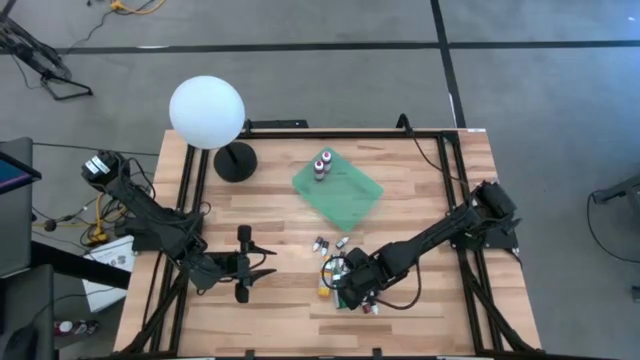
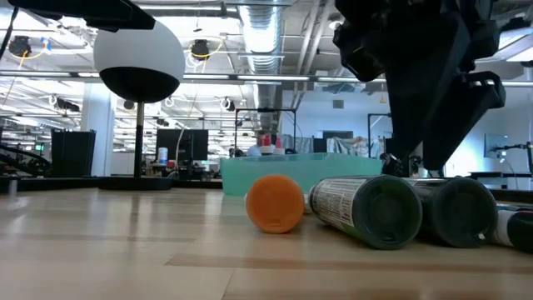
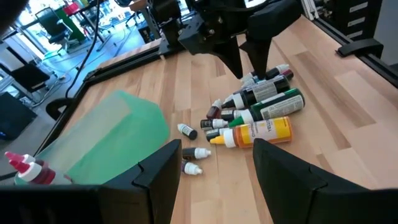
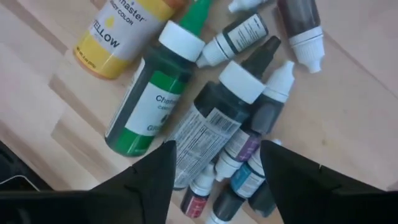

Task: Pick & Place food coloring
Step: Put the large black food coloring bottle into the green bin

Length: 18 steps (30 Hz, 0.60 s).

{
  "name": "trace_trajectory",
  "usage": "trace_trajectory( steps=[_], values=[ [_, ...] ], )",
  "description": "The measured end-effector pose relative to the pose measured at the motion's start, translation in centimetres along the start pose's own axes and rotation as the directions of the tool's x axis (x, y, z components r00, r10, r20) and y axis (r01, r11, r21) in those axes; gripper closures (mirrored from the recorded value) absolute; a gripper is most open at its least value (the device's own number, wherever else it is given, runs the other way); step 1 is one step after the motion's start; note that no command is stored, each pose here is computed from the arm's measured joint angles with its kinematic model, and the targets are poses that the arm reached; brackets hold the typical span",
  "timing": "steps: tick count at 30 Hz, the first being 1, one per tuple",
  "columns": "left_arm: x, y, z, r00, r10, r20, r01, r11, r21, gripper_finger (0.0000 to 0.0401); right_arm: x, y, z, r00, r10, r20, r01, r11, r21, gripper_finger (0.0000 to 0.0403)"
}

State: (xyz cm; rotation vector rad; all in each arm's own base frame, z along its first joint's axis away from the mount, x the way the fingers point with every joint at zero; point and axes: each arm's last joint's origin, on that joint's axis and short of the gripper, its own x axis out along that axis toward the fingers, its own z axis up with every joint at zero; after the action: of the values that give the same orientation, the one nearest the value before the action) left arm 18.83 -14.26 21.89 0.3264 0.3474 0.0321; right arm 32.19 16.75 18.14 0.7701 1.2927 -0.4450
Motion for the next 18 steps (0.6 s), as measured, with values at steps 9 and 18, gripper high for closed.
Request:
trace_trajectory(
  steps=[9, 18],
  values=[
    [0.0, 0.0, 0.0, 1.0, 0.0, -0.002, 0.0, 1.0, -0.002, 0.0207, 1.2, 0.1, 0.6, 1.0, -0.004, 0.026, 0.004, 1.0, 0.016, 0.0177],
    [0.0, 0.0, -0.1, 1.0, 0.0, -0.007, 0.0, 1.0, -0.008, 0.0207, 2.6, 0.2, 0.6, 1.0, -0.009, -0.006, 0.009, 1.0, 0.014, 0.0177]
  ],
)
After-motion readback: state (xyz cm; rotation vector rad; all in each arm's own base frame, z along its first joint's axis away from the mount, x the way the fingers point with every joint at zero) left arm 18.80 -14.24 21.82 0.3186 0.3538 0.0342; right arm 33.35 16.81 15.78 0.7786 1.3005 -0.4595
